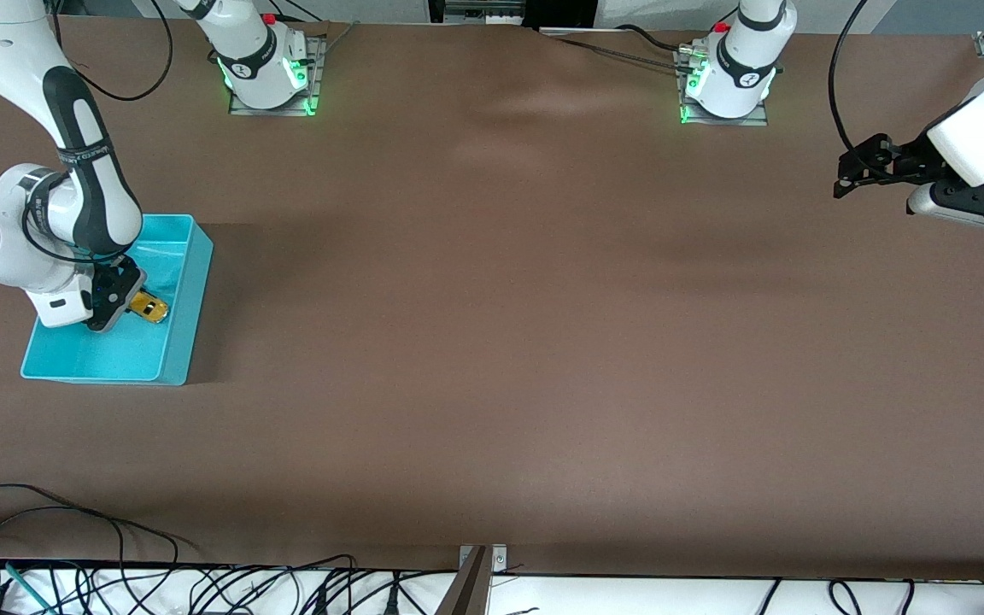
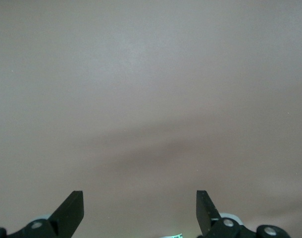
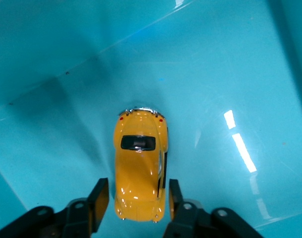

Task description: Wind up and store yellow beetle car

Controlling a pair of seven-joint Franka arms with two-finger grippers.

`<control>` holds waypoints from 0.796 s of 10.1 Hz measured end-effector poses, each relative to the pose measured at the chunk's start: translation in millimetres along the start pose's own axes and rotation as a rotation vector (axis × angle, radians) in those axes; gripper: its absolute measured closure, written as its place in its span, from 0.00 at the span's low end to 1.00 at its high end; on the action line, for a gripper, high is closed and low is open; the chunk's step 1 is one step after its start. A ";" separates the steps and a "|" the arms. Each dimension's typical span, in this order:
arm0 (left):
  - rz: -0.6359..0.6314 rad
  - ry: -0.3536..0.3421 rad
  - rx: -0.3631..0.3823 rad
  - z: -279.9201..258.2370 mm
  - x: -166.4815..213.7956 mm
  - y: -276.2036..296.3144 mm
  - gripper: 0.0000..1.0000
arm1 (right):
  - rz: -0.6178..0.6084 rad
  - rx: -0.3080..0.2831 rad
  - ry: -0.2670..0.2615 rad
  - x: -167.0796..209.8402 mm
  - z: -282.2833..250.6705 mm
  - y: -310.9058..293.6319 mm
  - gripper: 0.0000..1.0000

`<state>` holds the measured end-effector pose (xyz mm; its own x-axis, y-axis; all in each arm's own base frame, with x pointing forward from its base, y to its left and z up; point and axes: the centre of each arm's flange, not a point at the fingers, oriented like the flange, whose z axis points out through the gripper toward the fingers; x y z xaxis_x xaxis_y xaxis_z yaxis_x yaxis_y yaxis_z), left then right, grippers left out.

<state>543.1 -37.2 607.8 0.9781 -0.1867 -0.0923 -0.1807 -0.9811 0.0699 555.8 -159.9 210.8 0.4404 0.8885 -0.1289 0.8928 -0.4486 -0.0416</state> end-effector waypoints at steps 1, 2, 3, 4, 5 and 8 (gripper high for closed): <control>0.000 0.000 0.000 0.0 0.0 0.0 0.00 | -0.001 -0.010 0.004 1.4 -3.9 1.6 0.27; 0.001 0.000 0.000 0.0 0.0 0.3 0.00 | -0.001 -0.029 0.015 5.0 -16.7 4.5 0.25; 0.002 0.000 0.000 0.0 0.1 0.6 0.00 | 0.017 -0.040 0.030 9.2 -37.3 7.3 0.25; 0.002 0.000 0.000 0.0 0.1 0.7 0.00 | 0.068 -0.034 0.045 12.6 -66.0 10.4 0.24; 0.002 0.000 0.000 0.0 0.1 0.7 0.00 | 0.136 -0.018 0.057 16.2 -100.6 12.3 0.24; 0.003 0.000 0.000 0.1 0.1 1.1 0.00 | 0.343 0.006 0.087 39.9 -209.9 11.9 0.11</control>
<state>543.1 -38.3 607.8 0.9775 -0.1894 -0.0923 -0.1834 -0.9805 0.0699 603.9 -109.5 413.1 0.7210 0.6911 -0.0511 0.6912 -0.7224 -0.0169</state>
